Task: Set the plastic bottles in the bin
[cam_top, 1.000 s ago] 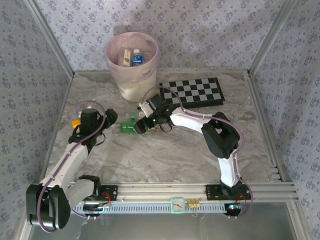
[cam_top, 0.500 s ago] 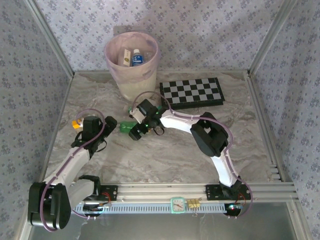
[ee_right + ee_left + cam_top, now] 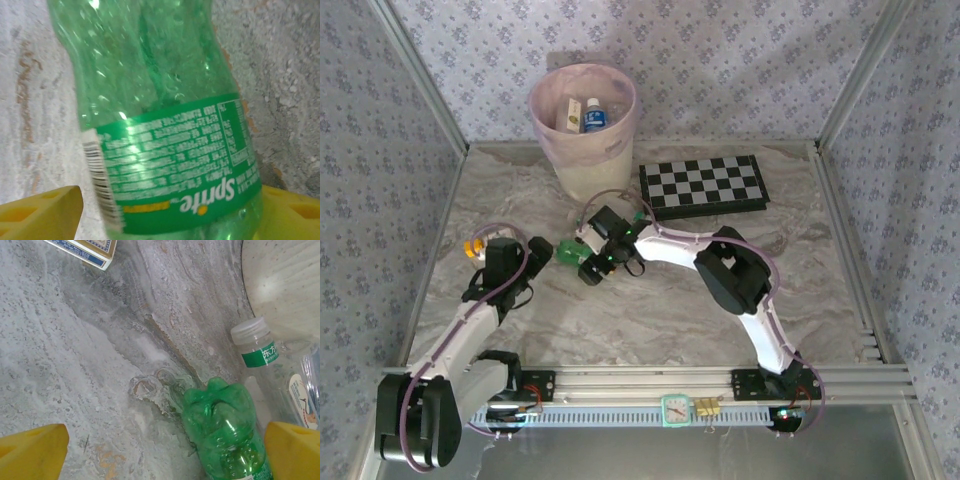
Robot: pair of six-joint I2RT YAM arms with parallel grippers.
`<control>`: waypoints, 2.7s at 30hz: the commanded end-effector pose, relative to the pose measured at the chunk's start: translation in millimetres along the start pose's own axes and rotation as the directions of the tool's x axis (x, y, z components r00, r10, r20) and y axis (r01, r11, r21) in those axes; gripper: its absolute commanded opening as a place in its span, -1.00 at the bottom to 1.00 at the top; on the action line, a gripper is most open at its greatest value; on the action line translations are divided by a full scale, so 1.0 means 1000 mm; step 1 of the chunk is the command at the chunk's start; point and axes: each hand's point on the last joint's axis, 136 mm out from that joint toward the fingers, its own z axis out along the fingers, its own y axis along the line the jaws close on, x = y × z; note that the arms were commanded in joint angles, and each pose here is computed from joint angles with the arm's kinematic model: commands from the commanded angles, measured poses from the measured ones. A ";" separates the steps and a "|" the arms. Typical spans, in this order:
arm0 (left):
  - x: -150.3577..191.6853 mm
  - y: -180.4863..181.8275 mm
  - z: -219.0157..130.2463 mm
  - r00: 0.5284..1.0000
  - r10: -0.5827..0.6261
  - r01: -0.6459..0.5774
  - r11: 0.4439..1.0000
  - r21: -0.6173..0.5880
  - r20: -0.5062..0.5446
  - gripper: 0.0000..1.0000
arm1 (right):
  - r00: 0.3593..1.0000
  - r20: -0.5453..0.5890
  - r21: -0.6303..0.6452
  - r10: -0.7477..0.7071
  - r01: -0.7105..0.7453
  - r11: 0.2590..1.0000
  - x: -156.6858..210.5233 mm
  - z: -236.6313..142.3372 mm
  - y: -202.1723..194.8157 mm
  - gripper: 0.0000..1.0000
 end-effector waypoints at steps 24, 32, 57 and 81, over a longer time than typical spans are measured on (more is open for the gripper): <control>-0.027 -0.070 -0.027 0.994 -0.111 0.105 0.962 0.253 0.010 1.00 | 0.980 0.200 0.081 -0.001 -0.015 0.997 -0.034 -0.044 0.005 0.05; -0.040 -0.128 -0.074 0.996 -0.058 0.024 0.898 0.439 0.063 1.00 | 0.929 0.338 -0.027 0.150 -0.149 0.988 -0.047 -0.103 0.000 0.03; 0.002 -0.190 -0.066 0.981 0.185 -0.185 0.838 0.513 0.051 0.78 | 0.834 0.514 -0.298 0.201 -0.046 0.953 -0.082 -0.178 0.050 0.03; -0.013 -0.185 -0.068 0.973 0.191 -0.228 0.855 0.467 0.127 0.08 | 0.813 0.550 -0.245 0.191 -0.062 0.967 -0.071 -0.182 0.044 0.99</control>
